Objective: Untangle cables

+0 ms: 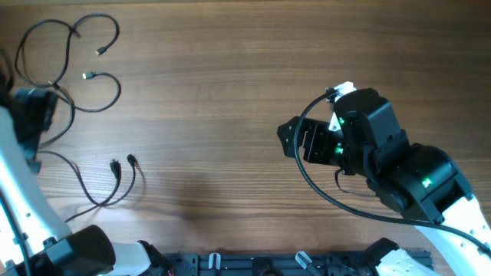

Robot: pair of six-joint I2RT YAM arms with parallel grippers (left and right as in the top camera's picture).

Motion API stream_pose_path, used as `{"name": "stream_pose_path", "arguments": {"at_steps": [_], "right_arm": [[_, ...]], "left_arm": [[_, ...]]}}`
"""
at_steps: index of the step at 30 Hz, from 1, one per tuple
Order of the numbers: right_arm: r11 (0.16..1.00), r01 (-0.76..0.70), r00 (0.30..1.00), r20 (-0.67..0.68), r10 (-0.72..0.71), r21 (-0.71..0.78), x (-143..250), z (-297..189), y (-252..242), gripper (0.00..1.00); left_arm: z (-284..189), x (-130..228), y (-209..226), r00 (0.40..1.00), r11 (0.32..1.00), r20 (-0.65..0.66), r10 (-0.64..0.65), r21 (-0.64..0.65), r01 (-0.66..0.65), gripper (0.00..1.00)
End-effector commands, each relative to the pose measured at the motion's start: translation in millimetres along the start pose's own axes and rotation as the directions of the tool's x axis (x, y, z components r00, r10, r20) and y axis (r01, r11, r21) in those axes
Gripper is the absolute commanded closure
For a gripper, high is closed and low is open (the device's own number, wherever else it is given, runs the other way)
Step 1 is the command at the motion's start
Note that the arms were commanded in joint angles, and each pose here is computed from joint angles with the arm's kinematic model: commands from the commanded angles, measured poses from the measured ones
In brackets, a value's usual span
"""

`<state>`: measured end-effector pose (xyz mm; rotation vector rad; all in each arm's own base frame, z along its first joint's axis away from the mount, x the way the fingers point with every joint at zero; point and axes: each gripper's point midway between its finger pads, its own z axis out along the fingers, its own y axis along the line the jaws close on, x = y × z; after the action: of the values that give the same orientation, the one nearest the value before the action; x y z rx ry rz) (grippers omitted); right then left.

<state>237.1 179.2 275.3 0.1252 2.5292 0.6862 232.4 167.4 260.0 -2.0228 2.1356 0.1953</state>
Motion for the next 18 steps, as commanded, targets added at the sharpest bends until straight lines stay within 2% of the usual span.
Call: {"name": "stream_pose_path", "arguments": {"at_steps": [1,5,12,18], "right_arm": [[1.000,0.024,0.999,0.024,-0.024,0.011,-5.3,1.4,-0.8,0.00],[0.999,0.038,0.999,0.031,-0.038,0.013,-6.9,1.4,-0.8,0.00],[0.998,0.053,0.998,0.024,-0.053,0.021,-5.1,1.5,-2.7,0.00],[0.998,0.053,0.998,0.030,-0.054,0.015,-7.8,3.9,-0.5,0.00]], "left_arm": [[29.3,-12.7,36.2,0.981,0.971,0.026,-0.191,-0.144,0.193,0.00],[60.7,-6.3,62.2,0.939,0.912,0.018,-0.344,-0.231,0.339,0.00],[127.2,-2.7,81.8,0.913,0.877,0.028,-0.406,-0.270,0.398,0.00],[183.5,-1.1,113.8,0.880,0.830,0.092,-0.465,-0.301,0.470,0.00]]}}
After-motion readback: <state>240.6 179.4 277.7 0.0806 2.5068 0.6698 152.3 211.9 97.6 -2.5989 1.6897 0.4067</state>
